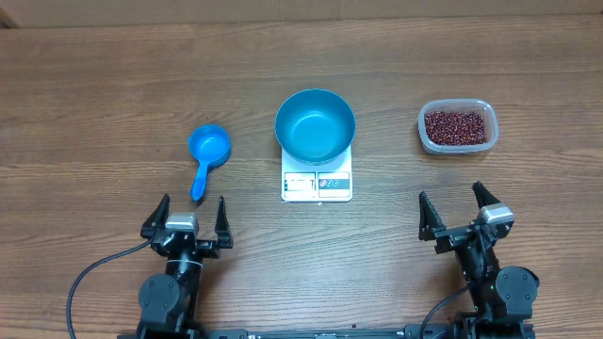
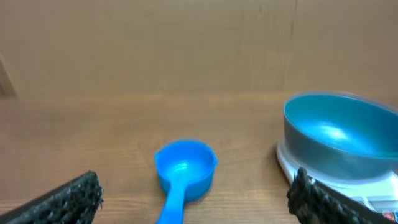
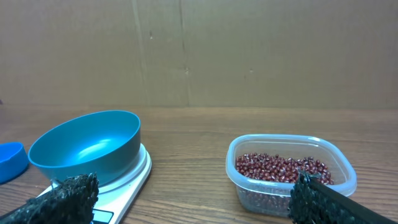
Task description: Scoop item into bowl and weigh 150g on scale
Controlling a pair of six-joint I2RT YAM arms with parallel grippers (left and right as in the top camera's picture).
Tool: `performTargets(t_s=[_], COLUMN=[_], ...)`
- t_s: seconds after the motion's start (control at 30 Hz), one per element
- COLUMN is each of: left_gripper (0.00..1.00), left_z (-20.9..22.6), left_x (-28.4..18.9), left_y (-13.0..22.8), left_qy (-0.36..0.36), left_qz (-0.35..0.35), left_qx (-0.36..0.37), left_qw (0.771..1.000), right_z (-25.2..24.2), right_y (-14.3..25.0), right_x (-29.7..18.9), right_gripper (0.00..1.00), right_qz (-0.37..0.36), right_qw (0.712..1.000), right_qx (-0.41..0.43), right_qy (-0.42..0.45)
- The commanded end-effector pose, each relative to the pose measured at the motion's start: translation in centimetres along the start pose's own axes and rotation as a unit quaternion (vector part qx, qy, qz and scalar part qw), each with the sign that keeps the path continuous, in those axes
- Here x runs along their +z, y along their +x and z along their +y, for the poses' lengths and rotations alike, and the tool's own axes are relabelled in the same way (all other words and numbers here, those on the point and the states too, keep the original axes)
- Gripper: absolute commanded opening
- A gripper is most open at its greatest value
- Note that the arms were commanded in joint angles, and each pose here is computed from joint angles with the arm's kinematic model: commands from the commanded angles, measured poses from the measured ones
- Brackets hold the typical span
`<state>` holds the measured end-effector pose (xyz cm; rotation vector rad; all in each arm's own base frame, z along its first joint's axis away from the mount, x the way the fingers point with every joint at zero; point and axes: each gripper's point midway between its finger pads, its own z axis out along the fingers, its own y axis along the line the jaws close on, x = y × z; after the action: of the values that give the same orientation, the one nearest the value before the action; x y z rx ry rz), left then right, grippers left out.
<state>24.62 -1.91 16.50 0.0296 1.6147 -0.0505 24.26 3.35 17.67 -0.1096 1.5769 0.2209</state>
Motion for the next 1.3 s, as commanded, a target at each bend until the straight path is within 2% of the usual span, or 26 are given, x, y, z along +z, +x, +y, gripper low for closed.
performTargets(t_s=[0.0,0.17,0.2,0.27,0.37,0.43,0.47,0.53,0.57,0.67,0.73,0.8,0.83,0.9,1.0,1.03,1.07,1.1,1.2,1.27], left_gripper=[1.00,1.00,1.00,1.00,0.99,1.00,1.00,0.99,0.99,1.00,1.00,1.00,1.00,1.00,0.99,0.73,0.13,0.05,0.04,0.04], left_z=[0.0,-0.8,-0.9,-0.8,-0.8,-0.9,-0.9,-1.0,-1.0,-1.2,-1.3,-1.3,-1.3,-1.3,-1.7,-1.7,-1.8,-1.8,-1.9,-3.5], left_x=[-0.6,-3.9,-5.3,-6.8,-7.7,-7.4,-6.9,-6.0,-5.0,-3.4,-1.8,-0.8,0.3,2.2,4.8,6.0,6.7,7.1,8.4,9.4], left_y=[-4.6,-13.7,-16.6,-19.9,-24.0,-26.0,-26.8,-27.3,-27.2,-25.7,-22.7,-20.7,-18.3,-15.7,-13.1,-11.3,-9.9,-8.9,-5.2,-2.9], left_qy=[-0.001,0.029,0.033,0.033,0.032,0.032,0.030,0.028,0.026,0.024,0.022,0.020,0.017,0.012,0.015,0.013,0.011,0.010,0.003,0.041], left_qz=[-0.080,-0.149,-0.158,-0.155,-0.125,-0.073,-0.025,0.038,0.099,0.207,0.314,0.365,0.419,0.472,0.511,0.537,0.558,0.574,0.619,0.630], left_qx=[0.001,-0.009,-0.011,-0.010,-0.009,-0.006,-0.003,0.001,0.004,0.010,0.016,0.018,0.022,0.027,0.024,0.024,0.025,0.026,0.018,-0.006], left_qw=[0.997,0.988,0.987,0.987,0.992,0.997,0.999,0.999,0.995,0.978,0.949,0.930,0.907,0.881,0.859,0.843,0.829,0.818,0.785,0.776], right_z=[0.1,0.1,0.1,0.1,0.1,0.1,0.1,0.1,0.1,0.1,0.1,0.1,0.1,0.1,0.1,0.1,0.1,0.1,0.1,0.1], right_y=[0.2,0.2,0.2,0.2,0.2,0.2,0.2,0.2,0.2,0.2,0.2,0.2,0.2,0.2,0.2,0.2,0.2,0.2,0.2,0.2], right_x=[0.0,0.0,0.0,0.0,0.0,0.0,0.0,0.0,0.0,0.0,0.0,0.0,0.0,0.0,0.0,0.0,0.0,0.0,0.0,0.0], right_gripper=[1.00,1.00,1.00,1.00,1.00,1.00,1.00,1.00,1.00,1.00,1.00,1.00,1.00,1.00,1.00,1.00,1.00,1.00,1.00,1.00], right_qz=[-0.001,-0.001,-0.001,-0.001,-0.001,-0.001,-0.001,-0.001,-0.001,-0.001,-0.001,-0.001,-0.001,-0.001,-0.001,-0.001,-0.001,-0.001,-0.001,-0.001], right_qw=[1.000,1.000,1.000,1.000,1.000,1.000,1.000,1.000,1.000,1.000,1.000,1.000,1.000,1.000,1.000,1.000,1.000,1.000,1.000,1.000], right_qx=[0.001,0.001,0.001,0.001,0.001,0.001,0.001,0.001,0.001,0.001,0.001,0.001,0.001,0.001,0.001,0.001,0.001,0.001,0.001,0.001], right_qy=[-0.004,-0.004,-0.004,-0.004,-0.004,-0.004,-0.004,-0.004,-0.004,-0.004,-0.004,-0.004,-0.004,-0.004,-0.004,-0.004,-0.004,-0.004,-0.004,-0.004])
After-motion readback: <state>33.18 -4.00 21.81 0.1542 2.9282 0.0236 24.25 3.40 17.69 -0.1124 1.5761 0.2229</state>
